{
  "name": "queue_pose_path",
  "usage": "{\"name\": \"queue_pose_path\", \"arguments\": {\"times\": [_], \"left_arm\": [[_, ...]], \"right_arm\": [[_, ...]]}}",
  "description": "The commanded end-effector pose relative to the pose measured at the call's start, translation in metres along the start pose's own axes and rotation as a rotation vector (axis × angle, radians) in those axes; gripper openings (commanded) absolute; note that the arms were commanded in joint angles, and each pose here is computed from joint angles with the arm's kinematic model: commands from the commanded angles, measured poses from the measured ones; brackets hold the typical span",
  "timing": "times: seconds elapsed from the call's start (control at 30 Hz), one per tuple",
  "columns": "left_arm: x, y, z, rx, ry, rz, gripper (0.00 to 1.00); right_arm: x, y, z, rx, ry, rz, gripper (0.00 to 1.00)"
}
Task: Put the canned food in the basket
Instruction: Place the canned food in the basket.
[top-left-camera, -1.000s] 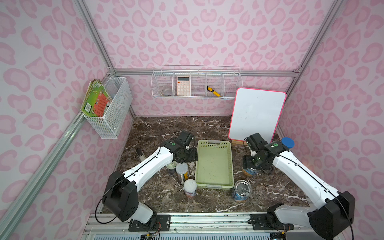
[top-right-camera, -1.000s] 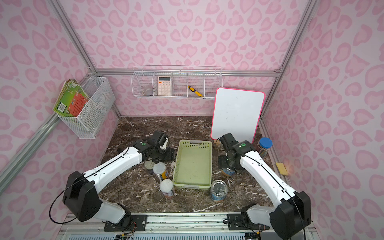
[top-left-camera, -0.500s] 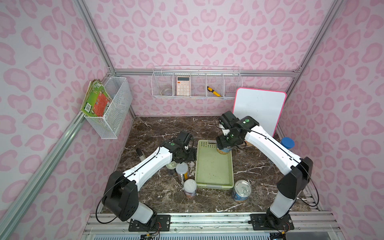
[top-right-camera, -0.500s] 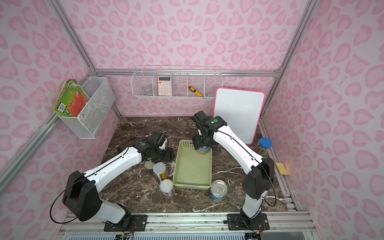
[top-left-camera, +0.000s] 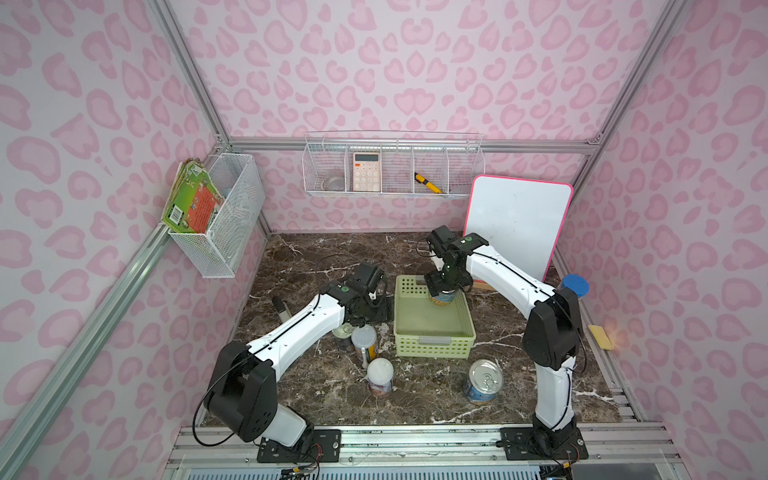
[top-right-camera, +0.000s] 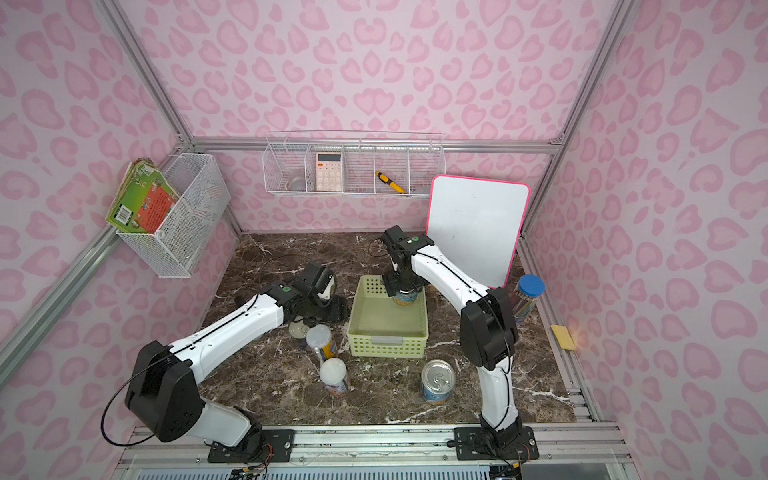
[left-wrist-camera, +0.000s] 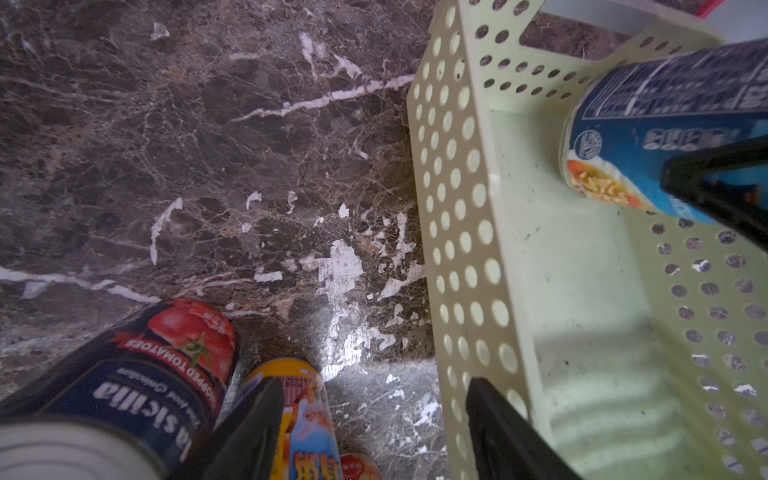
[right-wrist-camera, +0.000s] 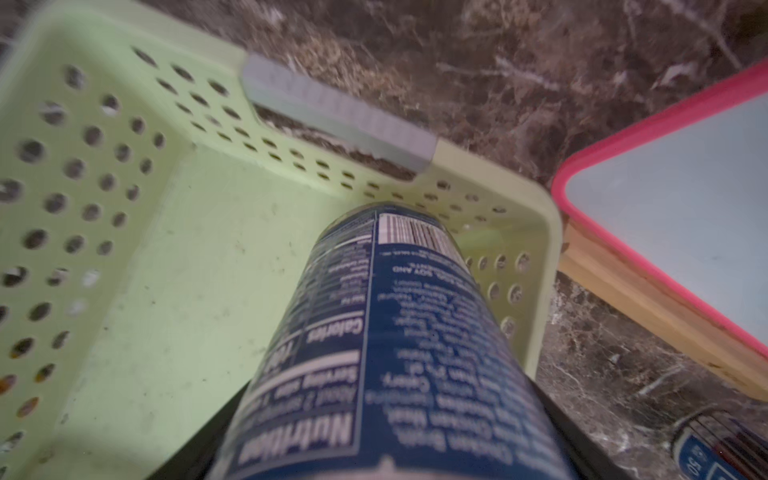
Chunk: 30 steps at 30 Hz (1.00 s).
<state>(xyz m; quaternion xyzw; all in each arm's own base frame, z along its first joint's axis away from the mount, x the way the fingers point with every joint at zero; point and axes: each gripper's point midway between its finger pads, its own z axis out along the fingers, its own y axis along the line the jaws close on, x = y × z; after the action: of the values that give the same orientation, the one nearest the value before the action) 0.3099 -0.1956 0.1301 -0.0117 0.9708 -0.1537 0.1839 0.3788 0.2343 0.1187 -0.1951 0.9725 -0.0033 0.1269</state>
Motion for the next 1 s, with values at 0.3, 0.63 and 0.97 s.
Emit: {"name": "queue_pose_path", "arguments": {"times": [0.3,0.63,0.97], "left_arm": [[-0.001,-0.007,0.007,0.027,0.02,0.022,0.74],[-0.001,-0.01,0.006,0.041,0.024,0.034,0.73],[0.0,-0.01,0.005,0.044,0.027,0.038,0.73]], "right_arm": [[0.014,-0.003,0.0,0.038,-0.028,0.019,0.53],[-0.016,-0.009,0.01,0.027,-0.052,0.029,0.56],[-0.024,-0.018,0.022,0.021,-0.023,0.041,0.58]]}}
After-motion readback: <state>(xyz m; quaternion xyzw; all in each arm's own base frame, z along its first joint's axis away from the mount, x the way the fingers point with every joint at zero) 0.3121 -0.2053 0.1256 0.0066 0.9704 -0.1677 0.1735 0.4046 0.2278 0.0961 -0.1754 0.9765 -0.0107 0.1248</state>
